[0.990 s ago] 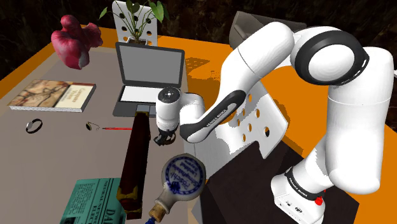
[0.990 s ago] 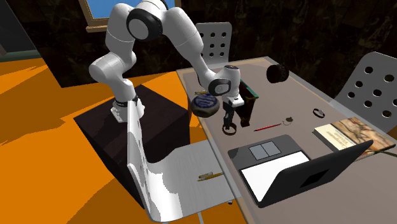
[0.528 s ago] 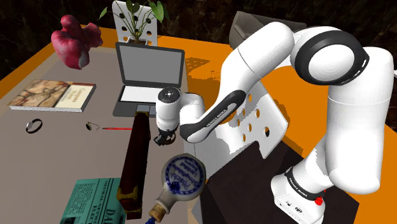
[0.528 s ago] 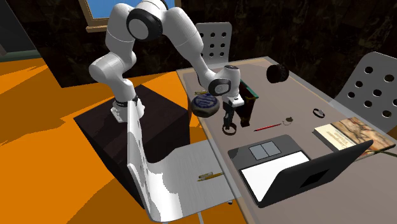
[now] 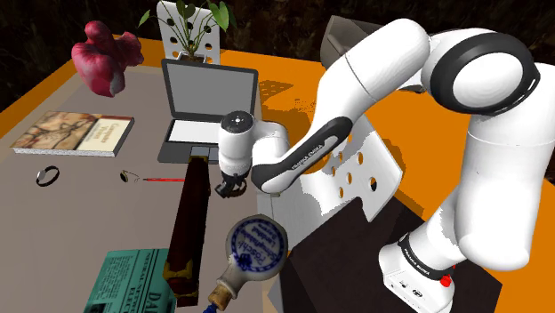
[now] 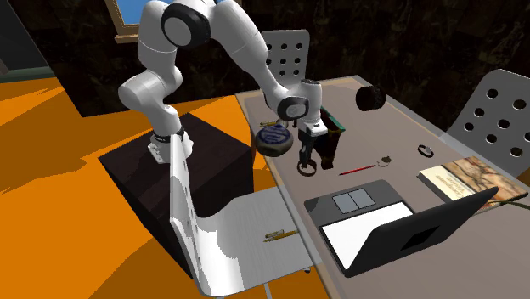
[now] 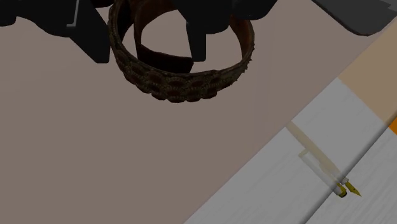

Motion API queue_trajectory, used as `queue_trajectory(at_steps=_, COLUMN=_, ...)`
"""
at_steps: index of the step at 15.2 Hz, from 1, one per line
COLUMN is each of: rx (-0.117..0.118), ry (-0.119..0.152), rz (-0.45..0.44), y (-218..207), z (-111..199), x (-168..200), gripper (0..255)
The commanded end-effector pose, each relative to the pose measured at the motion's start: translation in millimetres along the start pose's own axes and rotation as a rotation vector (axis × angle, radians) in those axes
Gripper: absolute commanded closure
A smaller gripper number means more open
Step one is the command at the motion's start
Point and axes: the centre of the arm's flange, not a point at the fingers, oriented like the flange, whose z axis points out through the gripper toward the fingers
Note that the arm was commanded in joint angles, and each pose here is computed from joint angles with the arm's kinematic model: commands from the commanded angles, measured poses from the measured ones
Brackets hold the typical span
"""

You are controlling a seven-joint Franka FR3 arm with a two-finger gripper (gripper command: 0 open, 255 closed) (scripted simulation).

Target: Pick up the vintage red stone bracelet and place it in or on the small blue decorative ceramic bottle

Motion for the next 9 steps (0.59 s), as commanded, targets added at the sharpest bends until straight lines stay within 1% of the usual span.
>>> queue_trajectory(at_steps=1, rx=0.0, ry=0.0, rz=0.0, y=0, z=-11, x=1, gripper=255)
queue_trajectory(at_steps=9, rx=0.0, ry=0.0, rz=0.0, y=6, z=-53, x=6, gripper=255)
